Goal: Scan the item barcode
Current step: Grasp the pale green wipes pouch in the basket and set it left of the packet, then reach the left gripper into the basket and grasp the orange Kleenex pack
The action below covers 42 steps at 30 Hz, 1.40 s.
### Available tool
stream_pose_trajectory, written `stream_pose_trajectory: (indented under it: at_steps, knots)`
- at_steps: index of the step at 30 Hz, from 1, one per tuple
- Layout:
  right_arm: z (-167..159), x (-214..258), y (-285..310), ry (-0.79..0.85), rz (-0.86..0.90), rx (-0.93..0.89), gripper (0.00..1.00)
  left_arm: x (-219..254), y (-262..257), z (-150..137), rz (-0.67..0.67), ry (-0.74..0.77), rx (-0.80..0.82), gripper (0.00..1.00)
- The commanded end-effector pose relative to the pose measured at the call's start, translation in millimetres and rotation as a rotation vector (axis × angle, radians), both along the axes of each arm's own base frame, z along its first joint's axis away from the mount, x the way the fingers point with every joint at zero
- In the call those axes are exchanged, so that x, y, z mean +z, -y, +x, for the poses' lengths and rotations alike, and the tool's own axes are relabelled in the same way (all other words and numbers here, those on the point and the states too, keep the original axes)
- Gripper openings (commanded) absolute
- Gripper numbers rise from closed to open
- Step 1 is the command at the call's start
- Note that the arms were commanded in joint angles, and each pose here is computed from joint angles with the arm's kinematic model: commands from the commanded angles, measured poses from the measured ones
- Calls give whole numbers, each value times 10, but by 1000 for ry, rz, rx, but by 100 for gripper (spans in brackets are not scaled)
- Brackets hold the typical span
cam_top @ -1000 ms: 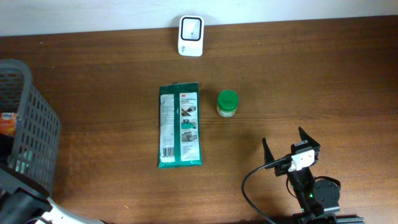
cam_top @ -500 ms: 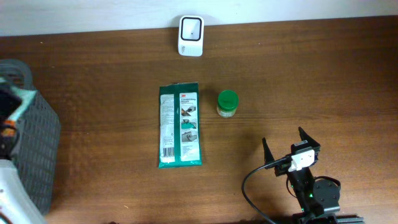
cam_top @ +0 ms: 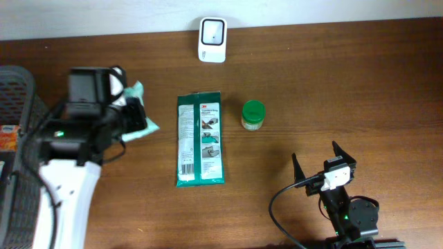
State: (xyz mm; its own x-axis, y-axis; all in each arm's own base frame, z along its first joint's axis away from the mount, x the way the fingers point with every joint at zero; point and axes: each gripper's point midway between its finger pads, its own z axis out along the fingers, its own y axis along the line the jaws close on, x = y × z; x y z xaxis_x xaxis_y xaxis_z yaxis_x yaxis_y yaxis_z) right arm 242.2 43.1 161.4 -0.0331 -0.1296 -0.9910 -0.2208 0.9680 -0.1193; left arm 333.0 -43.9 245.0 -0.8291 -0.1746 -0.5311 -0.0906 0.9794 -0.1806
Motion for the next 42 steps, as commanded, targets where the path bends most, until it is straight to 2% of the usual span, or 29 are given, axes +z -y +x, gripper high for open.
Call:
stream_pose_trajectory:
  at_steps: [1, 4, 7, 8, 9, 11, 15, 17, 19, 24, 27, 32, 36, 37, 38, 40, 42]
  knots:
    - [-5, -30, -23, -8, 4, 9, 98, -703, -20, -61, 81, -161, -6, 21]
    - [-5, -30, -23, -8, 4, 9, 98, -1339, -16, -142, 98, -290, -14, 27]
    - [-6, -29, -23, -7, 4, 9, 98, -1570, -19, -167, 108, -363, -16, 35]
    - [-5, -30, -23, -8, 4, 9, 98, -1633, -18, -175, 110, -385, -17, 56]
    - [-5, -30, -23, -7, 4, 9, 99, -1655, -8, -180, 105, -392, -20, 66]
    - [-5, -30, -23, -8, 4, 9, 98, -1674, 5, -182, 99, -399, -23, 77]
    - [-6, -29, -23, -7, 4, 9, 98, -1507, 55, 31, 78, -320, -26, 74]
    - [-5, -30, -23, -8, 4, 9, 98, -1055, 131, 237, 42, -228, -37, 74]
    - [-6, -29, -23, -7, 4, 9, 98, -593, 144, 324, 38, -158, -44, 75]
    - [-5, -30, -23, -8, 4, 9, 98, 644, 82, 360, 64, 36, -81, 82]
    - [-5, -30, -23, -8, 4, 9, 98, 1261, -296, 332, 60, 166, 25, 88]
    - [-6, -28, -23, -7, 4, 9, 98, 1399, -1257, 220, 84, 193, 291, 88]
    - [-5, -30, -23, -8, 4, 9, 98, 1422, -2173, -94, 88, 200, 592, 86]
    - [-6, -30, -24, -8, 4, 9, 98, 1399, -2483, -273, 83, 193, 745, 85]
    - [-6, -30, -24, -8, 4, 9, 98, 1307, -2768, -424, 86, 174, 831, 85]
    - [-6, -29, -24, -7, 4, 9, 98, 1095, -2961, -488, 78, 124, 881, 84]
    - [-6, -30, -24, -7, 4, 9, 98, 680, -3190, -451, 104, 44, 857, 85]
